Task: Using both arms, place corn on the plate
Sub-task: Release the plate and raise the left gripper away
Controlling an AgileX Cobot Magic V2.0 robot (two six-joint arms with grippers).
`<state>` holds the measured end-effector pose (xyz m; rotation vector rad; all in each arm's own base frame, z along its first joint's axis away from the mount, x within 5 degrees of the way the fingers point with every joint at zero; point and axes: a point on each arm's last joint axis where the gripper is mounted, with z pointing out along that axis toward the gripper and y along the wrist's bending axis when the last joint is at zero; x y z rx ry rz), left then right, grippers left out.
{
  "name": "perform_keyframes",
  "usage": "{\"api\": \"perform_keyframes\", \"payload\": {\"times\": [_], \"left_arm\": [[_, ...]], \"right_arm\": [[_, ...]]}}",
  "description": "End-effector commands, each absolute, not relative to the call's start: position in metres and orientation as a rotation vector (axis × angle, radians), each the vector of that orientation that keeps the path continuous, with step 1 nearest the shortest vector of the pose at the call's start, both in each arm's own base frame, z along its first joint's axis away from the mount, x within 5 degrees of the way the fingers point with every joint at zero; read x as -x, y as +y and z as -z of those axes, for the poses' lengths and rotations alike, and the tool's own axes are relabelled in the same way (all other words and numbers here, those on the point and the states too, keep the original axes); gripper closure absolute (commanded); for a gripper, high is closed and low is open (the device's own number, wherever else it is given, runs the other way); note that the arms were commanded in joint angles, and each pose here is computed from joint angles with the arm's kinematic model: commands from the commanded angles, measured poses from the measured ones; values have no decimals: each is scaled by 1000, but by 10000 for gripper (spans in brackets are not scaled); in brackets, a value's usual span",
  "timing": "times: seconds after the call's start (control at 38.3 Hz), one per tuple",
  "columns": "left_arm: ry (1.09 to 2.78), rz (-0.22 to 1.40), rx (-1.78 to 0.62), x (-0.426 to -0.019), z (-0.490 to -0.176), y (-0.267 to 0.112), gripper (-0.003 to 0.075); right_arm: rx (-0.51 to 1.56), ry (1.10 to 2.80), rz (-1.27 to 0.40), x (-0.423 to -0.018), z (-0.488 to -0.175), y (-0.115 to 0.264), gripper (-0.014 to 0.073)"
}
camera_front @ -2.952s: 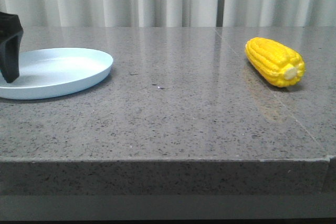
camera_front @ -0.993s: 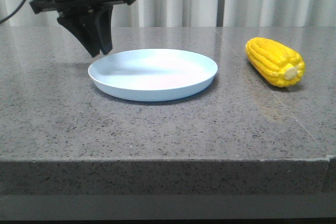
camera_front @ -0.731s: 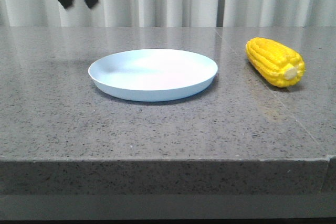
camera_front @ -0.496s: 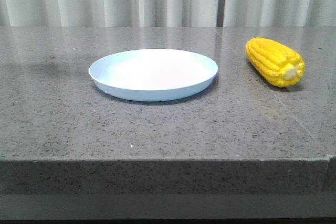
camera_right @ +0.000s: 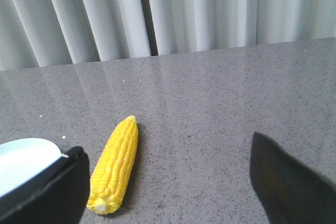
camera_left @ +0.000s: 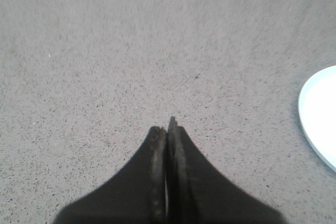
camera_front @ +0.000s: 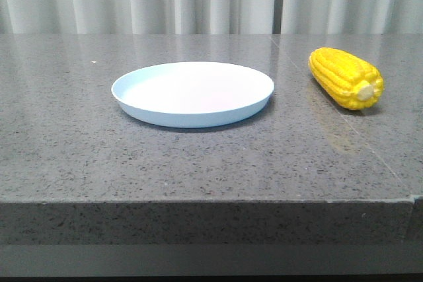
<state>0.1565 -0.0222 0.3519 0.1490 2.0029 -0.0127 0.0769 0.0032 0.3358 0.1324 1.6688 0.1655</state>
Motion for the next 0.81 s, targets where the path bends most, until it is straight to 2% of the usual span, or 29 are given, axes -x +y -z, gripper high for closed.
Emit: {"api": "perform_keyframes", "payload": {"times": [0.0, 0.13, 0.37, 0.63, 0.78], "left_arm": [[1827, 55, -142, -130, -352, -19, 741], [1770, 61, -135, -94, -328, -12, 741], [1605, 79, -115, -50, -310, -3, 741], [1583, 81, -113, -45, -307, -2, 741], [1583, 81, -113, -45, -307, -2, 741]], "right_arm": [[-136, 1572, -154, -78, -353, 2, -48], [-136, 1573, -154, -78, -353, 2, -48], [-136, 1573, -154, -78, -353, 2, -48], [-136, 1572, -155, -78, -353, 2, -48], [-170, 1607, -211, -88, -355, 3, -48]]}}
